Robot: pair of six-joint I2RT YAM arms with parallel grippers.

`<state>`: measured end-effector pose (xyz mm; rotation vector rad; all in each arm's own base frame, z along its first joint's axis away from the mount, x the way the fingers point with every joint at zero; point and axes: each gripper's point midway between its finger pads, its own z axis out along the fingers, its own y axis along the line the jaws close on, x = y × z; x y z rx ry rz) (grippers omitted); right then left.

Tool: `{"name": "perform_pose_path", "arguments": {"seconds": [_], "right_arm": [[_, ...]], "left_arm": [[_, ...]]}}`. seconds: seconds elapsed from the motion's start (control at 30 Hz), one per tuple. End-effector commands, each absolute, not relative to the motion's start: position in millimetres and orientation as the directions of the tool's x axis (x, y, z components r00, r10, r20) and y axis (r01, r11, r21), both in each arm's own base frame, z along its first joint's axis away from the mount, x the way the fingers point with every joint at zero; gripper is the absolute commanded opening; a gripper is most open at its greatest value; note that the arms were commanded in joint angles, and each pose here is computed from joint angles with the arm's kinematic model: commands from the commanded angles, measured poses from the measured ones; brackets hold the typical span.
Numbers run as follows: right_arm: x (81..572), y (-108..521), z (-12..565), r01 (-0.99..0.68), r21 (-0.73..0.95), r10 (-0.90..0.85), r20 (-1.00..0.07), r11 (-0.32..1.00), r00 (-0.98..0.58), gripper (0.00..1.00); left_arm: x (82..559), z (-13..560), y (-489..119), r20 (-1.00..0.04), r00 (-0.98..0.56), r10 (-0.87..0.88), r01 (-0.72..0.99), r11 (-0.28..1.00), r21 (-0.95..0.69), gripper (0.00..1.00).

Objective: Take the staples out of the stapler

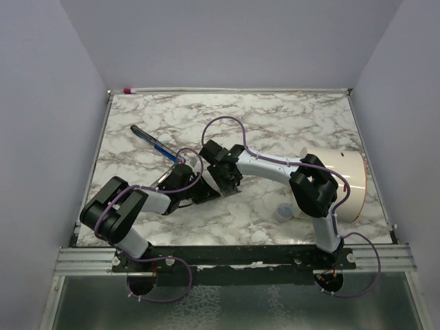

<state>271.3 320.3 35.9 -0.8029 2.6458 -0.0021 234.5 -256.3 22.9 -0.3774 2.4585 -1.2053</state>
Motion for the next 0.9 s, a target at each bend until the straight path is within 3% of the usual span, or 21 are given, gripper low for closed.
{"name": "perform_pose_path", "arguments": {"seconds": [0.0,0.3,0.5,0.87], "right_arm": [[271.6,325.8,55.3,-0.529,-0.096,-0.521,-0.393,0.843,-0.758,0.43],[254.3,353.5,71.9,-0.574,0.094,-0.487,-0.429,0.813,-0.761,0.4],[254.3,345.0,53.0,-0.549,0.056,-0.49,-0.383,0.834,-0.783,0.23],[251.7,342.0,33.6,-0.545,0.041,-0.501,-0.34,0.838,-0.796,0.19]], "left_arm": [[235.0,31.9,-260.3,-0.23,-0.895,-0.381,-0.041,0.584,-0.811,0.0],[236.0,31.6,-261.3,-0.231,-0.896,-0.378,-0.038,0.584,-0.811,0.0],[235.8,32.9,-261.1,-0.233,-0.897,-0.376,-0.035,0.586,-0.809,0.0],[235.3,32.3,-261.8,-0.23,-0.898,-0.376,-0.035,0.581,-0.813,0.0]]}}
